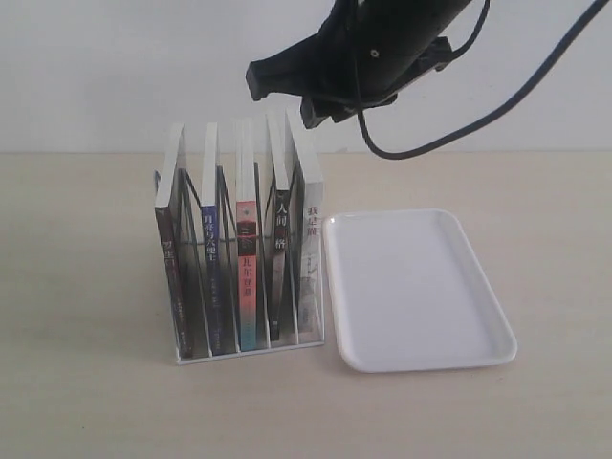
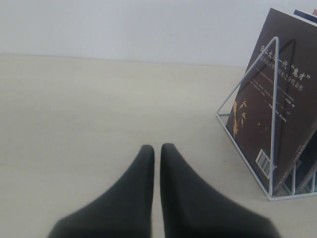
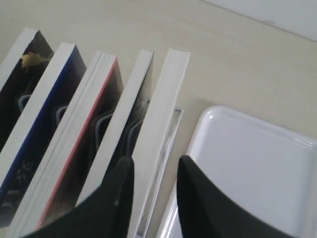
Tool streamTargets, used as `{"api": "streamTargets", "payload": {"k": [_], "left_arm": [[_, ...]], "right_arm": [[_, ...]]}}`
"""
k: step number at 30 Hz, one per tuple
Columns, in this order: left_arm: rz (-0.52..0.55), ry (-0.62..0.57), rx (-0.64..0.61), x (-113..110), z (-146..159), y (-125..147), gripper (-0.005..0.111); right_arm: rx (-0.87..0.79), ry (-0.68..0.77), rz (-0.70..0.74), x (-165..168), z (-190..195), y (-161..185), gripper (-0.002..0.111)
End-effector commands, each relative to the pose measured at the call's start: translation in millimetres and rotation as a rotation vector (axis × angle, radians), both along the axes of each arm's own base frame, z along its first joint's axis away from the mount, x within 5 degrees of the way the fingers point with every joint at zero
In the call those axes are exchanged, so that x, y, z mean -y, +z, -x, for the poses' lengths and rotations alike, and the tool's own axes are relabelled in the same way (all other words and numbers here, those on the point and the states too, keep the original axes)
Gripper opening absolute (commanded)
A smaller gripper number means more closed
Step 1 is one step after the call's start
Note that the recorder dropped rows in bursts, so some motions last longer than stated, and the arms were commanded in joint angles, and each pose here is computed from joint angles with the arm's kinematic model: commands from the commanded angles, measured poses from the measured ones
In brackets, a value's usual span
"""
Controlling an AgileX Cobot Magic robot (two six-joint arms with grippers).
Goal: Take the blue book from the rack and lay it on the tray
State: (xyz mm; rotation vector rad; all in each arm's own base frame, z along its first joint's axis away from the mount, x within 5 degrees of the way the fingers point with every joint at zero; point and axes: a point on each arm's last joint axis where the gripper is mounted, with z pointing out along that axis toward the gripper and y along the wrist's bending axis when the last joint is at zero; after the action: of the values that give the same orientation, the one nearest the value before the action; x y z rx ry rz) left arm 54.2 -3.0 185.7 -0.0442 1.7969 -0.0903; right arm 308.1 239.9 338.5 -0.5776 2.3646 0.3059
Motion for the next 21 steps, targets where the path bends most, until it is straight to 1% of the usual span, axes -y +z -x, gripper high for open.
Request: {"api": "streamTargets", "payload": {"k": [1, 7, 10, 11, 12, 14, 16, 17, 19, 21], "left_arm": [[0.008, 0.005, 0.008, 0, 0, 0, 0.005], [0.008, 0.005, 0.008, 0, 0, 0, 0.005], [0.008, 0.005, 0.008, 0, 0, 0, 0.005], [0.008, 0.005, 0.008, 0, 0, 0, 0.005], [0.008, 0.005, 0.008, 0, 0, 0, 0.005], [0.008, 0.005, 0.008, 0, 0, 0, 0.005], [0.008, 0.005, 0.008, 0, 0, 0, 0.005], [0.008, 0.005, 0.008, 0, 0, 0, 0.005], [0.008, 0.005, 0.008, 0, 0, 0, 0.005], [0.008, 0.005, 0.008, 0, 0, 0, 0.005]], "right_arm": [[0.025, -0.014, -0.015, -3, -6, -2, 0.03], [-0.013, -0.013, 0.015, -11, -15, -24, 0.03], [-0.006, -0.016, -0.001, -12, -17, -24, 0.03], [-0.002, -0.016, -0.004, -13, -17, -24, 0.032], [-0.002, -0.016, -0.004, -13, -17, -24, 0.043], [-0.004, -0.016, -0.003, -13, -17, -24, 0.061], [-0.008, -0.016, 0.0, -12, -17, -25, 0.057], [-0.016, -0.017, 0.007, -12, -17, -27, 0.049], [-0.037, -0.018, 0.025, -13, -18, -34, 0.042], [-0.067, -0.019, 0.052, -16, -22, -47, 0.04]]}}
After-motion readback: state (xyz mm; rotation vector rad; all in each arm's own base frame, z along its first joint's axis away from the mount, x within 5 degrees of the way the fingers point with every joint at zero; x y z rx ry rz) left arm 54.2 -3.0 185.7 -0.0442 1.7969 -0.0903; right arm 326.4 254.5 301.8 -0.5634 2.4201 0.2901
